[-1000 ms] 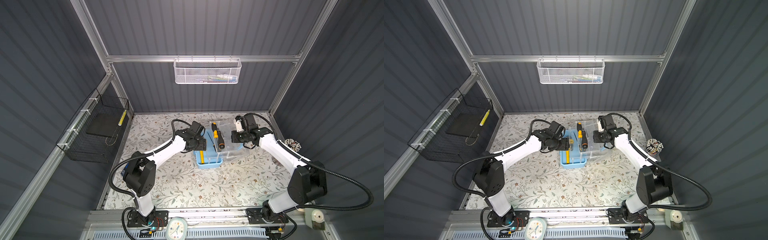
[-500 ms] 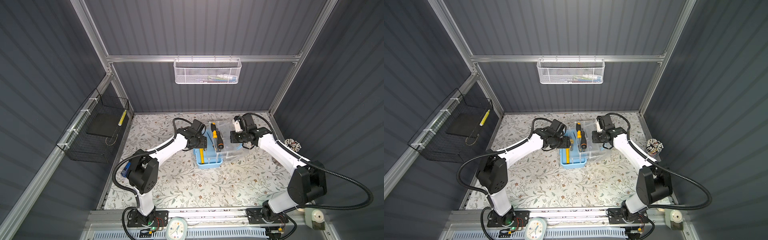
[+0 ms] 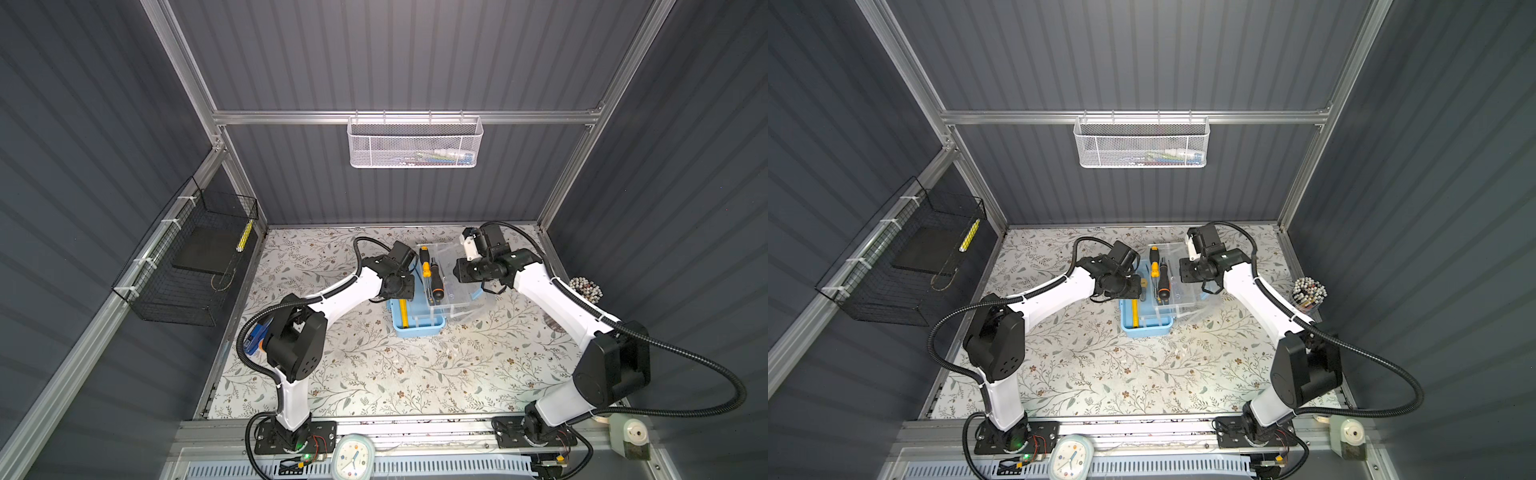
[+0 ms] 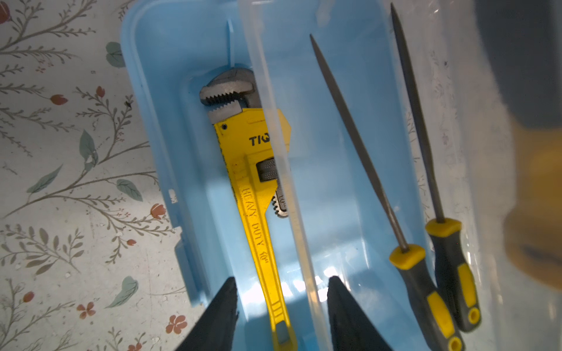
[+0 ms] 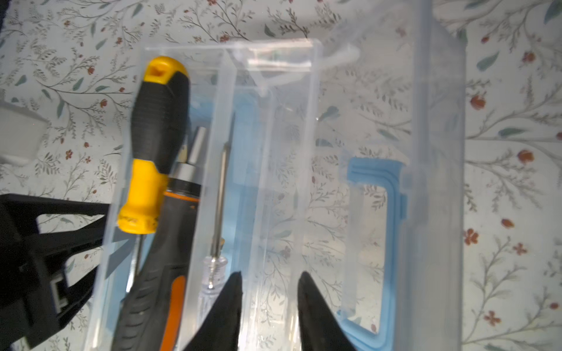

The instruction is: Pack the tool kit

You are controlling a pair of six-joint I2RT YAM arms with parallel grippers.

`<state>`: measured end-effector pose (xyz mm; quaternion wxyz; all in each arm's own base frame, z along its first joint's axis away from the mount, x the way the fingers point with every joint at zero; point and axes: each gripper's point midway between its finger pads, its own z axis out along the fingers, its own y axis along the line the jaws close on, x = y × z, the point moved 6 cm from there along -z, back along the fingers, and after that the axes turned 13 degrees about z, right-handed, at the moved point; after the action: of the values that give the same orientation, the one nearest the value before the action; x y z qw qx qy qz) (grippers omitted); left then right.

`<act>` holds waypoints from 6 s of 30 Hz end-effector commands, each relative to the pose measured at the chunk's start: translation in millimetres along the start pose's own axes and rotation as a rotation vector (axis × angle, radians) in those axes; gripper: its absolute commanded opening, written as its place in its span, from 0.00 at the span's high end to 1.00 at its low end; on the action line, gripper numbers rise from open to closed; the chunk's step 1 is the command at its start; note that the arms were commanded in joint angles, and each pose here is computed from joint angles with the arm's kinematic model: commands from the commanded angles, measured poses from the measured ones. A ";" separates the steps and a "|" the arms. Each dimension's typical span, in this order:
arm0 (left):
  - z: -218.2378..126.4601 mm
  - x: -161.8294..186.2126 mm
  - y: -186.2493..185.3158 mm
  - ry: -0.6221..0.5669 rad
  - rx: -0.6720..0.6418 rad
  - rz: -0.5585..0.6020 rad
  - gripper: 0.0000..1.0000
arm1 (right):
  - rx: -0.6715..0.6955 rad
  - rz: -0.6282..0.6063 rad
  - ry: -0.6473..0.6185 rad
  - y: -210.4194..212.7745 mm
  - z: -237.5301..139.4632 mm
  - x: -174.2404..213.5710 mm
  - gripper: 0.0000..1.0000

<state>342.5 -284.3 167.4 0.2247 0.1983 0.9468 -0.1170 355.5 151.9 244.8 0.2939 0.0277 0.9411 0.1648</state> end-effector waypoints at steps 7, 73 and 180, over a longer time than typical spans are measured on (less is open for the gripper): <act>4.9 17.6 14.1 0.079 -0.085 0.022 0.52 | 0.023 -0.051 -0.178 2.4 -74.8 -14.9 0.29; -60.0 55.5 56.6 -0.095 0.102 -0.058 0.02 | -0.173 0.136 -0.024 1.2 10.9 39.6 0.04; 87.5 94.1 7.3 -0.513 -0.335 0.423 0.00 | -0.078 0.106 0.136 -19.4 52.2 27.7 0.14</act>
<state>309.8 -273.2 61.1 0.5144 0.3072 0.7996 0.0399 362.1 153.2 181.6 0.2268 0.0514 0.9465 0.2239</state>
